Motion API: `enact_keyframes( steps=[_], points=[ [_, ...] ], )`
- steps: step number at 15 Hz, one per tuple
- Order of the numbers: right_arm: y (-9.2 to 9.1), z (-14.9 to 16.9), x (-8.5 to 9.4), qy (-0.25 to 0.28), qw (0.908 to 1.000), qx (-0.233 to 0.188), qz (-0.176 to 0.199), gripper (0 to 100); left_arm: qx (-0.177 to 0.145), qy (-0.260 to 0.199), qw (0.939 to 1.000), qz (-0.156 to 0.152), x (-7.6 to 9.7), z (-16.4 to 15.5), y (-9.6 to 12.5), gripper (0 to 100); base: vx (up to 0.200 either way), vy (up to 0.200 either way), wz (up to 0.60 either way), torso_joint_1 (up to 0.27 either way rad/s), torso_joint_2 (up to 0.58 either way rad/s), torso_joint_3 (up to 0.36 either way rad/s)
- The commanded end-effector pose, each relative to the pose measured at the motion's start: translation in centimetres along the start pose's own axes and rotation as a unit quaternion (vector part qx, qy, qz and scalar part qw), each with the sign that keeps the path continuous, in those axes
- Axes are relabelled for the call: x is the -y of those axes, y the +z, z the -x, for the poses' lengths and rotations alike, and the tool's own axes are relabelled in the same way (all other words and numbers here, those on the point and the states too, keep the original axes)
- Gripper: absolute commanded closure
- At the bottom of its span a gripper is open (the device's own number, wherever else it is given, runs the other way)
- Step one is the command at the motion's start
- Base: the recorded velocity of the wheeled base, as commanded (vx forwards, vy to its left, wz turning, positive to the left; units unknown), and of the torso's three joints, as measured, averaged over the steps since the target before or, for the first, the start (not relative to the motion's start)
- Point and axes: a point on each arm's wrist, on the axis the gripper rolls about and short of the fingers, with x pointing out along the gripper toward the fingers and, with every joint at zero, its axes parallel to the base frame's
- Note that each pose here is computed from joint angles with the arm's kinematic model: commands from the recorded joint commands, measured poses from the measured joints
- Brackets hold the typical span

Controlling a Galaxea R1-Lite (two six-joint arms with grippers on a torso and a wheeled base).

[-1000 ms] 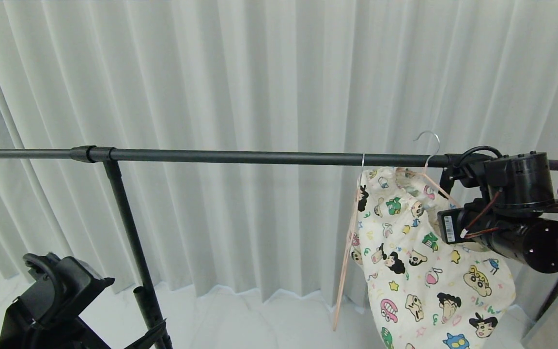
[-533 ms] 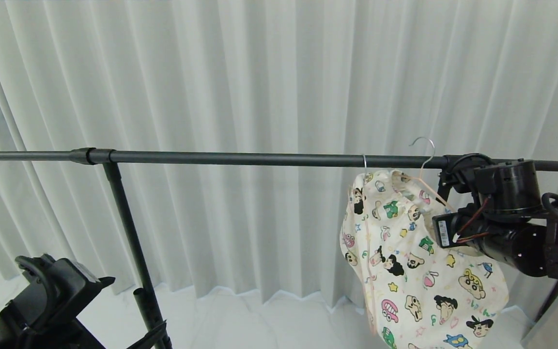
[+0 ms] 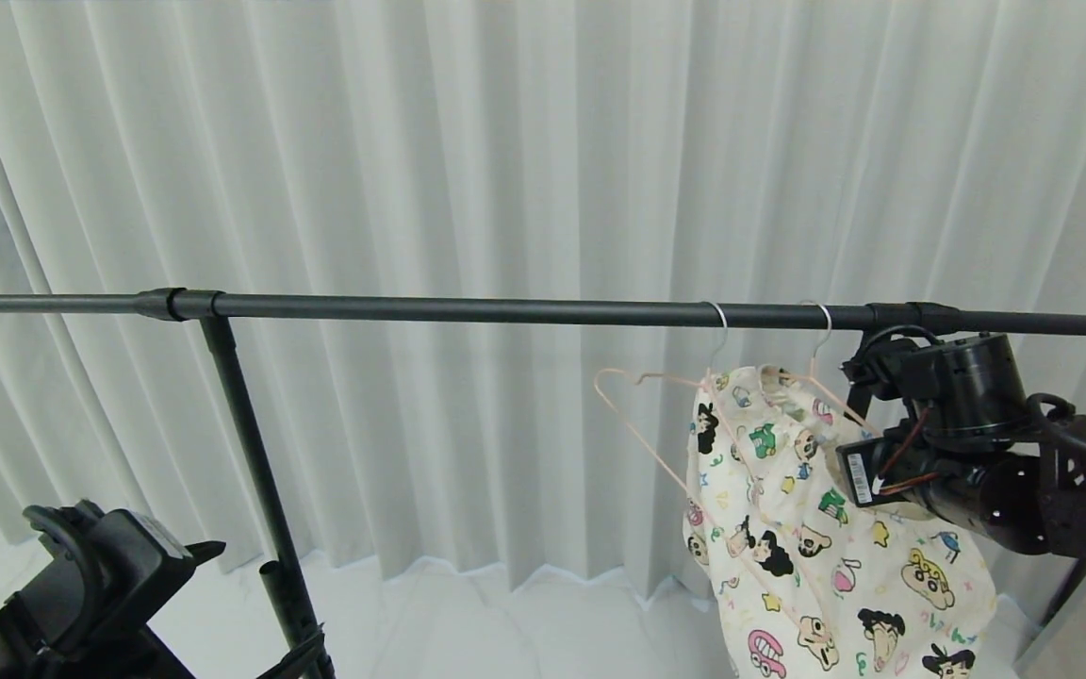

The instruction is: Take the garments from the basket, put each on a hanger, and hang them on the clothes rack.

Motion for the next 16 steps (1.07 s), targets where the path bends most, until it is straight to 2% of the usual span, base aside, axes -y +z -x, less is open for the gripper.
enact_keyframes(
  steps=[1,3,4,8,11,16],
  points=[
    [-0.1,0.1,0.1,0.000,1.0000,-0.001,0.000,100,0.001,-0.001,1.0000,-0.001,0.0,0.0,0.0,0,0.000,0.000,0.00,0.000,0.00,0.000],
    [-0.1,0.2,0.1,0.001,1.0000,0.002,-0.003,100,0.000,-0.001,1.0000,-0.001,0.0,0.0,0.0,0,0.000,0.000,0.00,0.000,0.00,0.000],
    [0.0,0.2,0.1,0.001,1.0000,0.003,-0.003,0,0.000,-0.001,1.0000,-0.001,0.0,0.0,0.0,0,0.000,0.000,0.00,0.000,0.00,0.000],
    [0.4,0.9,0.4,0.002,0.9998,0.017,-0.014,0,0.000,-0.001,1.0000,0.000,0.0,0.0,0.0,0,0.000,0.000,0.00,0.000,0.00,0.000],
    [1.1,2.5,1.2,0.005,0.9984,0.040,-0.040,0,-0.002,-0.001,1.0000,0.000,0.1,0.0,-0.1,0,0.000,0.000,0.00,0.000,0.00,0.000],
    [-0.1,5.9,3.2,0.025,0.9956,0.065,-0.063,0,-0.011,-0.002,0.9999,0.000,0.1,-0.2,-0.4,0,0.000,0.000,0.00,0.000,0.00,0.000]
  ],
)
